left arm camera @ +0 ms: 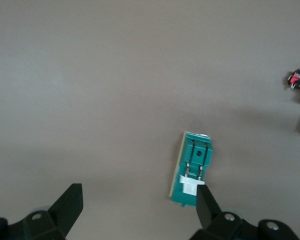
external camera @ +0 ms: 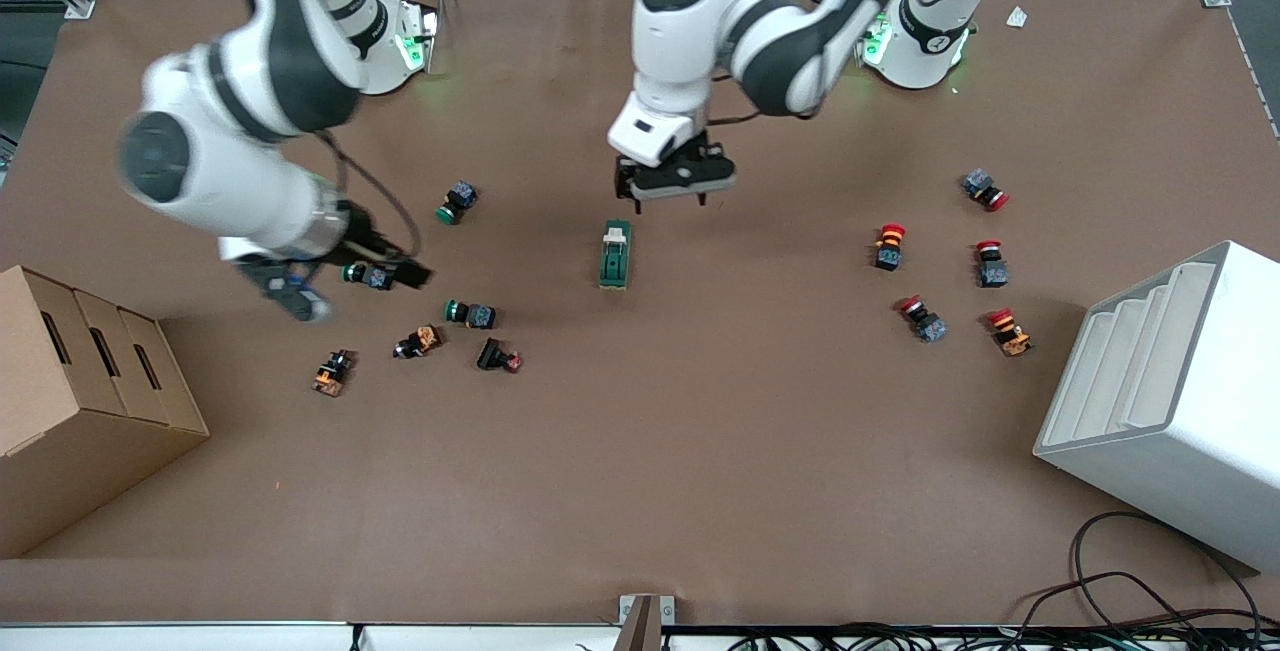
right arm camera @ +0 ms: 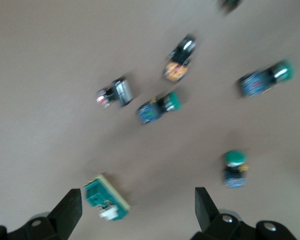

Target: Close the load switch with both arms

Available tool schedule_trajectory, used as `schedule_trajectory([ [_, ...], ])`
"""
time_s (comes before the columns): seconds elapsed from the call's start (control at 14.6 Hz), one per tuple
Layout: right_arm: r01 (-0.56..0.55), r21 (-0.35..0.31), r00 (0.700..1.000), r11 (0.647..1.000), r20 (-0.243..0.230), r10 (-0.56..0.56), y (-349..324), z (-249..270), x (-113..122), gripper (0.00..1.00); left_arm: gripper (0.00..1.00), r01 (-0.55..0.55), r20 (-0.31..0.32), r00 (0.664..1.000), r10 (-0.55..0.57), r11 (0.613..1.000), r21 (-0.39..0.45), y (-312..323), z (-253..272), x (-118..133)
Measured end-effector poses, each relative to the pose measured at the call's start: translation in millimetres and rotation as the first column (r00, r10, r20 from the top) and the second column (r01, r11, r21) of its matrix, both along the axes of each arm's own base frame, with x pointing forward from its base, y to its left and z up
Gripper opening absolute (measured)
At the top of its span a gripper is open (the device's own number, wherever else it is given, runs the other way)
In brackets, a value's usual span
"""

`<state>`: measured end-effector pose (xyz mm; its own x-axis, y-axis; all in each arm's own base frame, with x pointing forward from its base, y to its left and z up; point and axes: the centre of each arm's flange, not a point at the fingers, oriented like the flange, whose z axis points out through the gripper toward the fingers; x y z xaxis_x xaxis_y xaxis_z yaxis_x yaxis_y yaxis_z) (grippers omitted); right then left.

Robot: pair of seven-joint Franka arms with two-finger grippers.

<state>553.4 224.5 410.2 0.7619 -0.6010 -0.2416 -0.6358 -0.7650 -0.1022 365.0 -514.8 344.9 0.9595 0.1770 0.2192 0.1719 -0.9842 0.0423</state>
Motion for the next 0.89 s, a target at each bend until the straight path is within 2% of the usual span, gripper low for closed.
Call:
schedule_trajectory([
  [0.21,0.066,0.040,0.998,0.997,-0.012,-0.065,50,-63,-13,1.00,1.00,-0.042,0.091,0.995,0.042,0.999,0.002,-32,-54,-40],
  [0.48,0.117,0.082,0.993,0.990,-0.030,-0.115,100,-135,-26,1.00,1.00,-0.035,0.223,0.974,0.032,0.999,0.011,-53,-122,-90],
  [0.75,0.116,0.098,0.993,0.988,-0.037,-0.113,136,-163,-47,1.00,1.00,0.035,0.325,0.945,-0.036,0.999,0.009,-66,-157,-131],
  [0.89,0.111,0.105,0.994,0.988,-0.032,-0.108,152,-171,-57,1.00,1.00,0.075,0.397,0.914,-0.084,0.996,0.039,-66,-167,-141],
])
